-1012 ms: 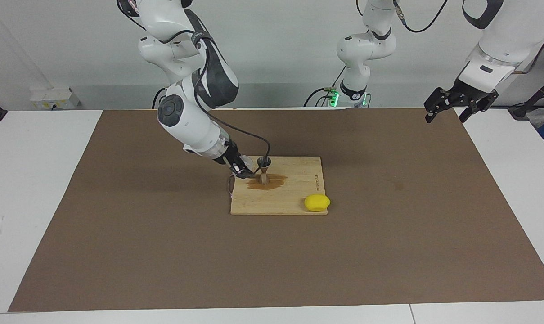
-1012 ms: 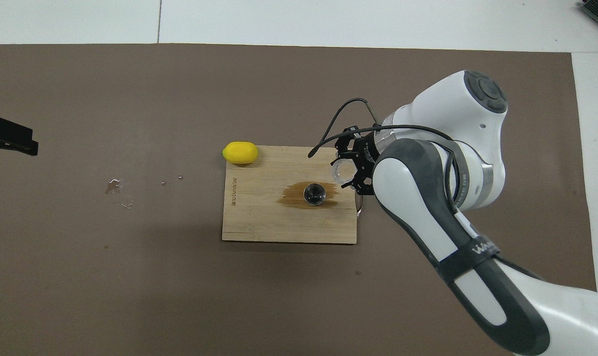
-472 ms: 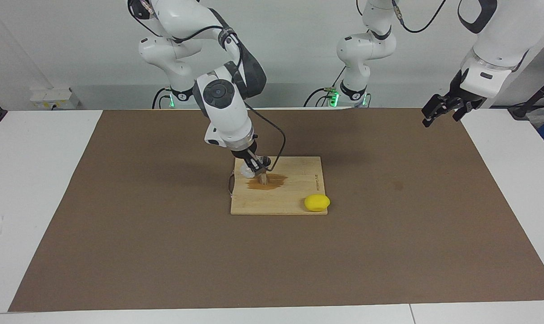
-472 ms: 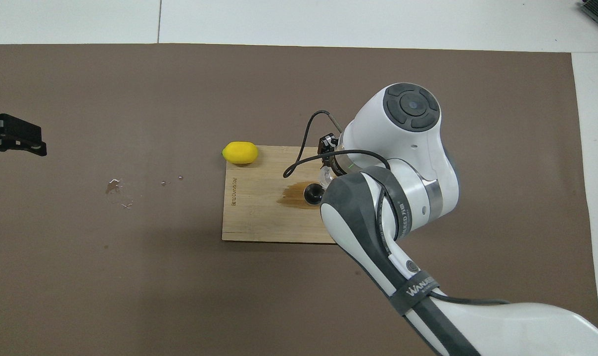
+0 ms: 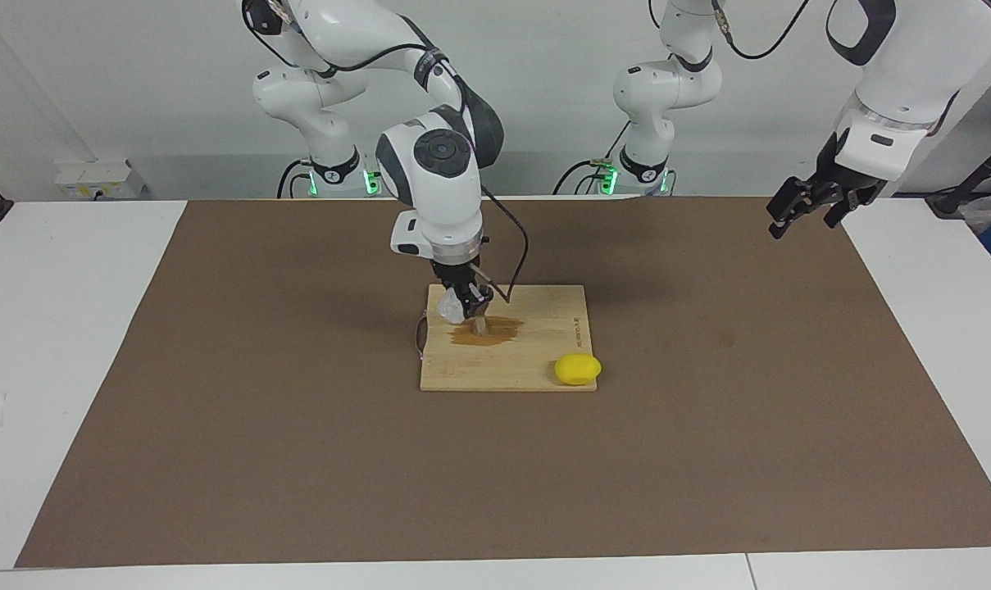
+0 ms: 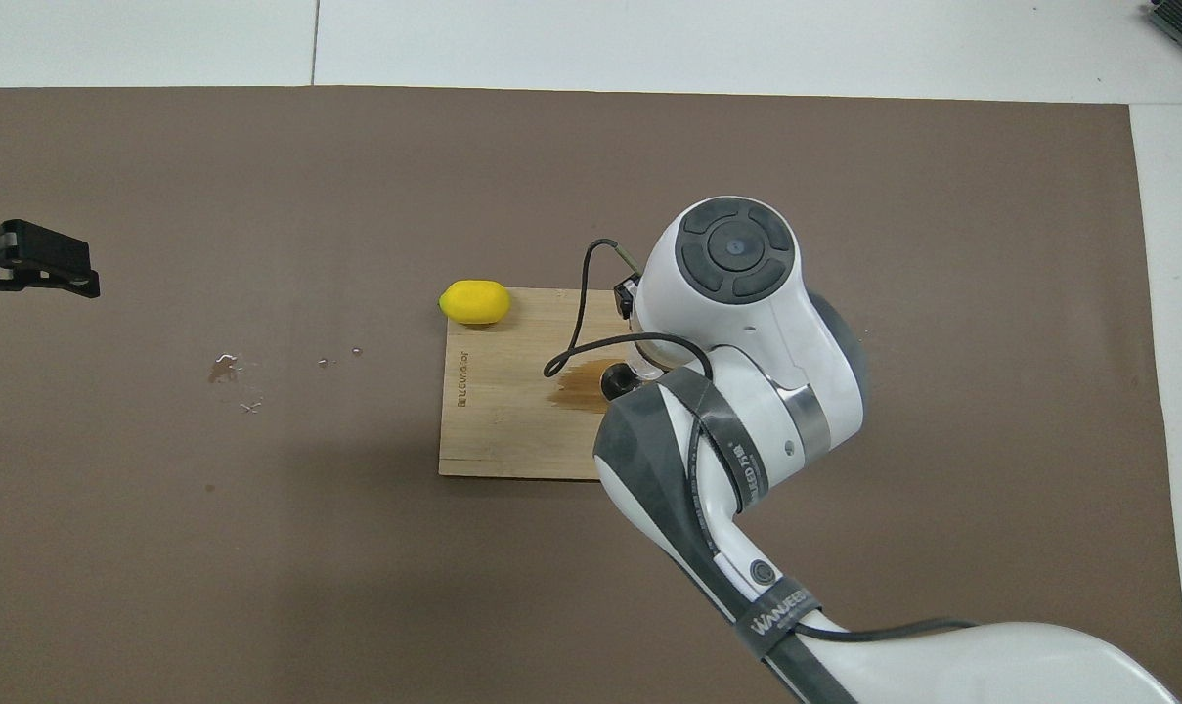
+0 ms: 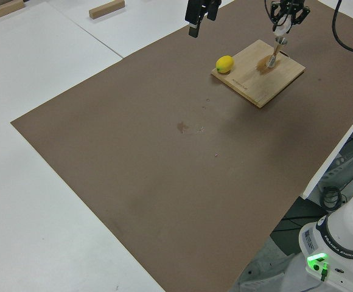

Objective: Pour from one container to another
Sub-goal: 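Tilt the clear glass with the right gripper to pour into the cup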

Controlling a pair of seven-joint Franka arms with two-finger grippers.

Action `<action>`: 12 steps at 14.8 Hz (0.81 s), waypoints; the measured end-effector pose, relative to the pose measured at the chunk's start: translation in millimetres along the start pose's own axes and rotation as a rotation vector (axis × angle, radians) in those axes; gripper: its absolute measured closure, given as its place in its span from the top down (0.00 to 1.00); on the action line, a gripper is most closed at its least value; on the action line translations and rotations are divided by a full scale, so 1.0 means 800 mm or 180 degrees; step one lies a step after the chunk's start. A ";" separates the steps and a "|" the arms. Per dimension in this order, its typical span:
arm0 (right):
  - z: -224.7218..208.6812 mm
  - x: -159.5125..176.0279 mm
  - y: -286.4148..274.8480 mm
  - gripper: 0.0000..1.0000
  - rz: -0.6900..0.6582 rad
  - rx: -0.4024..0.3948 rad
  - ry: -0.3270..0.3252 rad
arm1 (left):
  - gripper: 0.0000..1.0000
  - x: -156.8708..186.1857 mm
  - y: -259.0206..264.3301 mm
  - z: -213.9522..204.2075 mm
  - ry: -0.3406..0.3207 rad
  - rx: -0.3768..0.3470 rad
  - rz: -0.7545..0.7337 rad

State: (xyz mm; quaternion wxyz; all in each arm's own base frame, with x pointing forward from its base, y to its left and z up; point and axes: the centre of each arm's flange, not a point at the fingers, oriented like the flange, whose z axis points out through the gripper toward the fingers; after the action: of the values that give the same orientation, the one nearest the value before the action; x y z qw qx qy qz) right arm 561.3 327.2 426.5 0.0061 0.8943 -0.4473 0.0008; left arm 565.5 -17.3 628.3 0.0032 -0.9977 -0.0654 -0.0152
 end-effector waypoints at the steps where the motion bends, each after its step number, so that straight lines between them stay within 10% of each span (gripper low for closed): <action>1: 0.000 -0.004 0.000 0.51 -0.0054 -0.0009 0.0071 | 1.00 0.000 0.000 0.003 -0.0009 0.0002 0.0002; 12: 0.006 -0.039 0.000 0.51 -0.0381 -0.0115 0.0544 | 1.00 -0.009 0.039 0.003 0.0000 0.0005 0.0165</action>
State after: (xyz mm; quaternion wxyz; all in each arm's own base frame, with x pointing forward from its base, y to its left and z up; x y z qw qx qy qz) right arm 542.8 352.0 421.9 0.0604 0.9159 -0.3909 0.0687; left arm 562.4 -48.9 625.3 0.0045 -0.9991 -0.0396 -0.0151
